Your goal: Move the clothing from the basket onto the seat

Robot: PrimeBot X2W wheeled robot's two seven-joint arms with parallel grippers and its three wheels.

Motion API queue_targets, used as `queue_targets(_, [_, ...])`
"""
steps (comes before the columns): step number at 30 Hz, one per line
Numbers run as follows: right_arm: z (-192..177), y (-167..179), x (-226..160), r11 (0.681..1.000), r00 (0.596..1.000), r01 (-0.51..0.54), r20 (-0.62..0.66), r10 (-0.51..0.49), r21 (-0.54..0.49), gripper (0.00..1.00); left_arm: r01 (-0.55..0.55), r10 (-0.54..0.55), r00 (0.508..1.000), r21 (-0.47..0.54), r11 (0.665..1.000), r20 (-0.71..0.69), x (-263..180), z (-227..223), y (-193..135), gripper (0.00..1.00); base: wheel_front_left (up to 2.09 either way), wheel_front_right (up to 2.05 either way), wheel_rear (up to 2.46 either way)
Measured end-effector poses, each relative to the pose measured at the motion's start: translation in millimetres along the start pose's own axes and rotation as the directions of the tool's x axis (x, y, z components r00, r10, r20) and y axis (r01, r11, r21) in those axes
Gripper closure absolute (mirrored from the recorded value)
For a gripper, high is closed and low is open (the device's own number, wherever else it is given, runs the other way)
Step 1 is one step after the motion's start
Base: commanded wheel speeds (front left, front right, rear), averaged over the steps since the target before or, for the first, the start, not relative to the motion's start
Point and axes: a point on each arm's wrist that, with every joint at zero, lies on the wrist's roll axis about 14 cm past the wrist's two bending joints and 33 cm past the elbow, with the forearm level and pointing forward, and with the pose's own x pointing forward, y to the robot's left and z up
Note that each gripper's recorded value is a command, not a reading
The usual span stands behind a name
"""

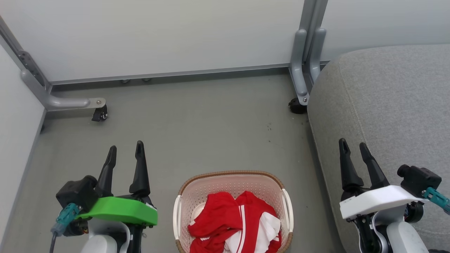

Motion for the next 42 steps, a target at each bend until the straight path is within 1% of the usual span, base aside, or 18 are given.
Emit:
queue_targets(8, [1, 6, 0, 0.996, 1.0, -0.025, 0.008, 0.026, -0.082, 0.0, 0.023, -0.025, 0.999, 0.09, 0.996, 0.026, 0, 4, -6, 0.0, 0.0, 0.0, 0.0])
queue_targets(18, [2, 14, 0, 0.984, 0.998, -0.055, 0.019, 0.059, -0.169, 0.0, 0.053, -0.064, 0.996, 0.178, 0.983, 0.056, 0, 8, -15, 0.0, 0.0, 0.0, 0.0])
queue_targets(33, [3, 25, -1, 0.953, 0.994, -0.096, 0.029, 0.109, -0.288, 0.0, 0.095, -0.125, 0.989, 0.313, 0.945, 0.077, -1, 9, -27, 0.0, 0.0, 0.0, 0.0])
queue_targets(42, [0, 28, -5, 0.93, 0.992, -0.113, 0.02, 0.128, -0.35, 0.0, 0.105, -0.147, 0.985, 0.36, 0.927, 0.089, -2, 10, -30, 0.0, 0.0, 0.0, 0.0])
